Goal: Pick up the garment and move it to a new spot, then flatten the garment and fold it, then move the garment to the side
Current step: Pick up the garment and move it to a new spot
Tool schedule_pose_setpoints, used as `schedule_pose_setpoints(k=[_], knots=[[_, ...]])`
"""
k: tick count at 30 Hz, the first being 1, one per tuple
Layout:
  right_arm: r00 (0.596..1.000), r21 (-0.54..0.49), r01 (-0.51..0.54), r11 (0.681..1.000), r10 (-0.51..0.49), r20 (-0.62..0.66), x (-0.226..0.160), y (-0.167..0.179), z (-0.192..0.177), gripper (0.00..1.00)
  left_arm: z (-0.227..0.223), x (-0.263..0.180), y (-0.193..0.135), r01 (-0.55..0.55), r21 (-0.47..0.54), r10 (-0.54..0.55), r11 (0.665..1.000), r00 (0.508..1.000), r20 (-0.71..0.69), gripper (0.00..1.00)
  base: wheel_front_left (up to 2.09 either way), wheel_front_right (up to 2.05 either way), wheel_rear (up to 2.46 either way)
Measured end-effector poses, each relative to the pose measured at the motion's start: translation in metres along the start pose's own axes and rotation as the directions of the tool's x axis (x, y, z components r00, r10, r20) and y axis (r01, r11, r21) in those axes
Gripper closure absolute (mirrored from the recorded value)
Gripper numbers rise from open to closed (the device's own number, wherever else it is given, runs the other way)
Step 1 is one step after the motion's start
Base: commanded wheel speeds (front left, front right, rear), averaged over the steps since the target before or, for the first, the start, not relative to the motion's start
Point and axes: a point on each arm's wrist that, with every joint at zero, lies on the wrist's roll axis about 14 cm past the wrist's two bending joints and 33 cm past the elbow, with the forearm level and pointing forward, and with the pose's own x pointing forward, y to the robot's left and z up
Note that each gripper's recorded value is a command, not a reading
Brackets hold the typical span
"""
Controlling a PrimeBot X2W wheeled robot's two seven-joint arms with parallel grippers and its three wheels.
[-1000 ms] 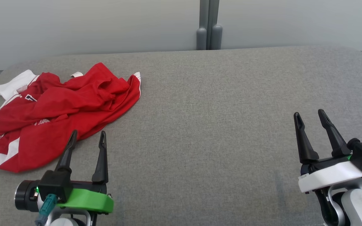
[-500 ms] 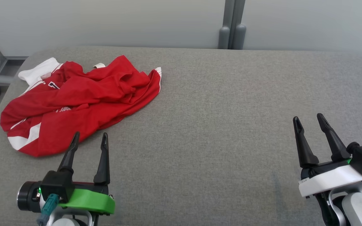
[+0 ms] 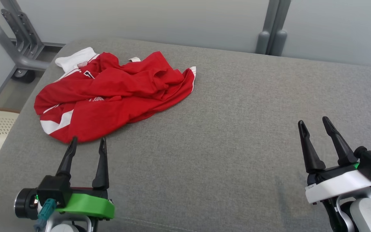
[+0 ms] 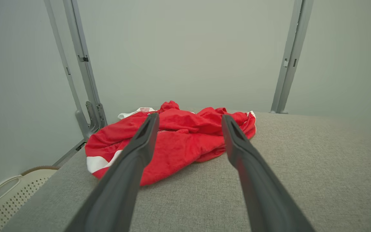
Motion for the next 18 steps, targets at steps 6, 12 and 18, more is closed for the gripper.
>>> schedule_pose_setpoints(k=[6,12,18], knots=[[0.998,0.012,-0.057,0.998,0.057,-0.009,0.009,0.017,-0.005,0.0,0.005,-0.009,0.022,-0.07,0.007,0.07,0.998,0.998,0.01,0.0,0.0,0.0,0.0],[0.993,0.031,-0.116,0.993,0.117,-0.022,0.016,0.035,-0.011,0.0,0.009,-0.019,0.038,-0.122,0.013,0.122,0.992,0.992,0.018,0.0,0.0,0.0,0.0],[0.987,0.044,-0.157,0.987,0.158,-0.026,0.022,0.049,-0.014,0.0,0.012,-0.028,0.051,-0.169,0.019,0.168,0.986,0.985,0.024,0.0,0.0,0.0,0.0]])
